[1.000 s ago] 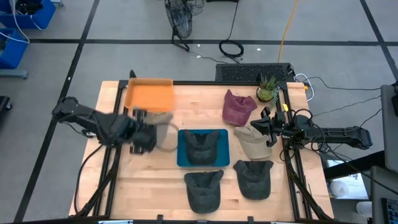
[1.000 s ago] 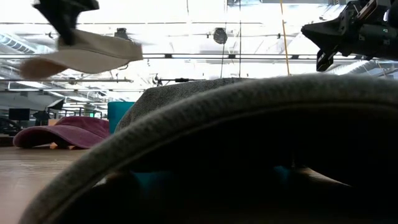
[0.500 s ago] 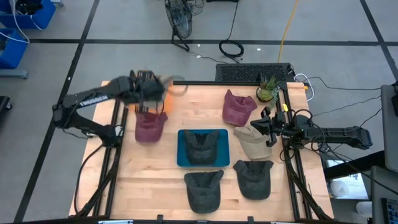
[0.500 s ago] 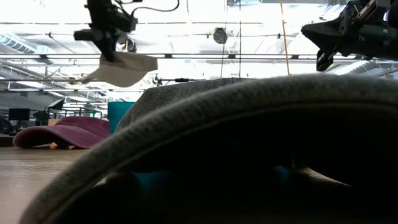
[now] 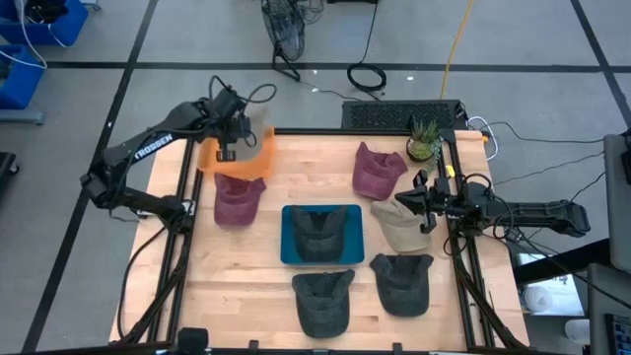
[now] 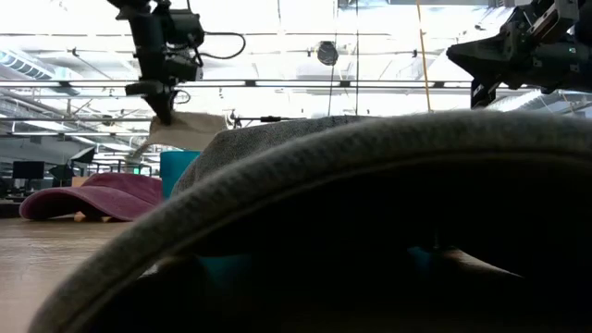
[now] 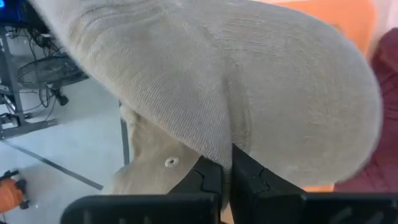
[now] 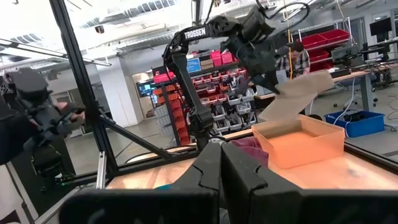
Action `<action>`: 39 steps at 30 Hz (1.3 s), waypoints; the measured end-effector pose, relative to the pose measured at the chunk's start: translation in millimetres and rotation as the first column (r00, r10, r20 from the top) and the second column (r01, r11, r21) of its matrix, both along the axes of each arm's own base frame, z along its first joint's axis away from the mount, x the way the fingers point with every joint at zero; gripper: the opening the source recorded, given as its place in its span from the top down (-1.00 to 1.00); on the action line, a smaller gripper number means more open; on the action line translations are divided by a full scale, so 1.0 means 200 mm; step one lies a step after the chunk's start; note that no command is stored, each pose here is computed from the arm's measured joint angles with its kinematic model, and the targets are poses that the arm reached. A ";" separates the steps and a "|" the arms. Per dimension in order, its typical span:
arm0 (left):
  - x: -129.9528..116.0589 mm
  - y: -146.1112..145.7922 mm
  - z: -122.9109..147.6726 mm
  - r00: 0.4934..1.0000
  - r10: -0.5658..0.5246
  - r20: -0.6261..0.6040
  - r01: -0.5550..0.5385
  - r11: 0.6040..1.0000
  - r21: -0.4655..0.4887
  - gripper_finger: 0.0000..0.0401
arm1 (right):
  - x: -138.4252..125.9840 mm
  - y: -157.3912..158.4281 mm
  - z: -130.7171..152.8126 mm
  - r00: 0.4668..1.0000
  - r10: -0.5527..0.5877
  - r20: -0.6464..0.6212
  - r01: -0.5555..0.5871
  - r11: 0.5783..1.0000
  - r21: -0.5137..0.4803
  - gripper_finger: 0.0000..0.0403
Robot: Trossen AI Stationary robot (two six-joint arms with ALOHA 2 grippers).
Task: Pick & Place hat
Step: Put the left brown cap into the orange bin, then put the left black cap into the blue bin
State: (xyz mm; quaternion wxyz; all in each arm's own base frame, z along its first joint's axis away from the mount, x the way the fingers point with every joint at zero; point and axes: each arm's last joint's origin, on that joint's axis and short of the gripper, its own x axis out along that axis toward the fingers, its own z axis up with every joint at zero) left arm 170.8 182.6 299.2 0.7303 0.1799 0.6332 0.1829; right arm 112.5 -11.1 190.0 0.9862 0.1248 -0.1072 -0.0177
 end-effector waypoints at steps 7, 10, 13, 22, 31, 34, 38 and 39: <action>-0.03 0.01 -0.23 0.994 -0.051 -0.093 0.053 0.999 0.013 0.89 | 0.00 -0.01 0.00 0.999 -0.048 -0.005 0.048 0.999 0.010 1.00; -0.03 0.01 -0.30 0.991 -0.062 -0.115 0.066 0.997 0.030 0.93 | 0.00 -0.01 -0.01 0.997 -0.074 -0.017 0.074 0.997 0.016 1.00; -0.03 0.01 -0.33 0.993 -0.061 -0.100 0.065 0.997 0.036 0.97 | 0.00 -0.01 -0.01 0.997 -0.076 -0.025 0.076 0.997 0.017 1.00; -0.04 0.00 -0.35 0.997 0.052 -0.051 -0.052 0.999 0.001 0.86 | 0.00 -0.01 -0.01 0.997 -0.076 -0.029 0.077 0.997 0.017 1.00; -0.04 -0.02 -0.36 0.998 0.062 0.009 -0.061 0.994 -0.096 0.85 | 0.00 -0.01 -0.01 0.997 -0.075 -0.029 0.076 0.997 0.020 1.00; -0.04 -0.02 -0.36 0.998 0.063 0.009 -0.062 0.994 -0.095 0.76 | 0.00 -0.01 -0.01 0.997 -0.075 -0.028 0.075 0.997 0.020 1.00; -0.04 -0.02 -0.36 0.998 0.068 0.013 -0.067 0.993 -0.095 0.70 | 0.00 -0.01 -0.01 0.997 -0.075 -0.028 0.075 0.997 0.018 1.00; -0.04 -0.02 -0.36 0.997 0.073 0.015 -0.071 0.993 -0.095 0.69 | 0.00 -0.01 -0.01 0.997 -0.074 -0.029 0.075 0.997 0.018 1.00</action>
